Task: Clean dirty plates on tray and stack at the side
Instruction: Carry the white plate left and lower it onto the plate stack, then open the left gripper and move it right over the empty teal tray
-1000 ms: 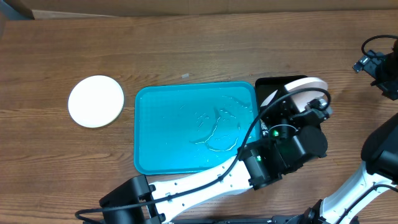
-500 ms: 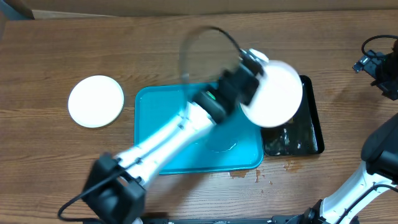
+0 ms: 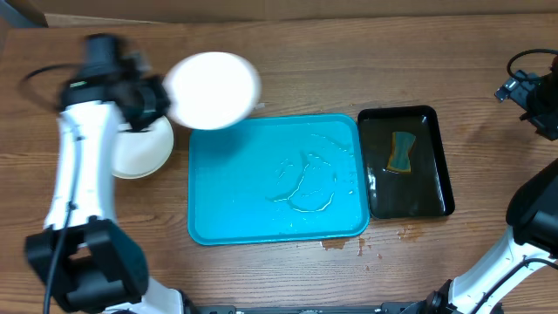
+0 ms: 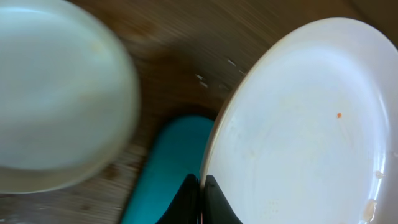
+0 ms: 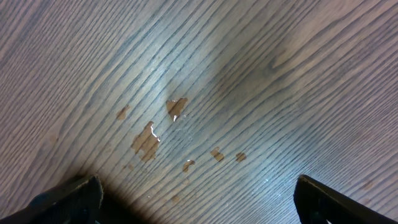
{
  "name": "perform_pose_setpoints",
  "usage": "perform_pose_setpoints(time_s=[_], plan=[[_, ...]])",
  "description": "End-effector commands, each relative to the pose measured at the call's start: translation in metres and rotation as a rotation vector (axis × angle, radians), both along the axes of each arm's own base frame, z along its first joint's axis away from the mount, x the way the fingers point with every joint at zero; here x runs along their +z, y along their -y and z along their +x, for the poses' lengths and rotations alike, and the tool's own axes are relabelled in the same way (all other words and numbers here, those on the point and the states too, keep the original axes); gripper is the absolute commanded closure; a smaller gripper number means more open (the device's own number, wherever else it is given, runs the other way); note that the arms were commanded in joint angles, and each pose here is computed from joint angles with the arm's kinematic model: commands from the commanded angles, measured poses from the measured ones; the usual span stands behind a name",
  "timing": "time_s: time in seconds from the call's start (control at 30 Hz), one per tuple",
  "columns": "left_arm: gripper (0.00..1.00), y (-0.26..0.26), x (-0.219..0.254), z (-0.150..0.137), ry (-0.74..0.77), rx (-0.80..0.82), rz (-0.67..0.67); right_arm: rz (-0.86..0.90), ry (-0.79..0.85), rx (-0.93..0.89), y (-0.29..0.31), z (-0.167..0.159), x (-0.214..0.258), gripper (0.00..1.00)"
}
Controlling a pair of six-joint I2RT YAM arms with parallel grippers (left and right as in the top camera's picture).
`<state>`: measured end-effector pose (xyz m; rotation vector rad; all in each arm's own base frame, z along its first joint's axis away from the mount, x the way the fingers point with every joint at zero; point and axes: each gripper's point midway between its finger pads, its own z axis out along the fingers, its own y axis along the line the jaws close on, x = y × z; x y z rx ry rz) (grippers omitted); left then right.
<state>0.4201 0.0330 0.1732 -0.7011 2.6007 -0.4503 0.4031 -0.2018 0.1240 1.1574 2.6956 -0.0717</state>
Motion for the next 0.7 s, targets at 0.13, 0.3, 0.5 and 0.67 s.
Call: perform_pose_setpoints(time_s=[0.13,0.3,0.5,0.67], plan=[[0.96,-0.162,-0.046,-0.062,-0.148,0.492,0.101,-0.023,0.035,-0.006,0.003,0.002,0.014,0.00],[0.96,-0.178,-0.071,-0.080,-0.181,0.547,0.110,-0.023,0.035,-0.006,0.003,0.002,0.014,0.00],[0.96,-0.170,-0.097,-0.077,-0.156,0.529,0.096,-0.023,0.035,-0.006,0.003,0.002,0.014,0.00],[0.93,-0.165,-0.104,-0.073,-0.140,0.514,0.095,-0.023,0.035,-0.006,0.003,0.002,0.014,0.00]])
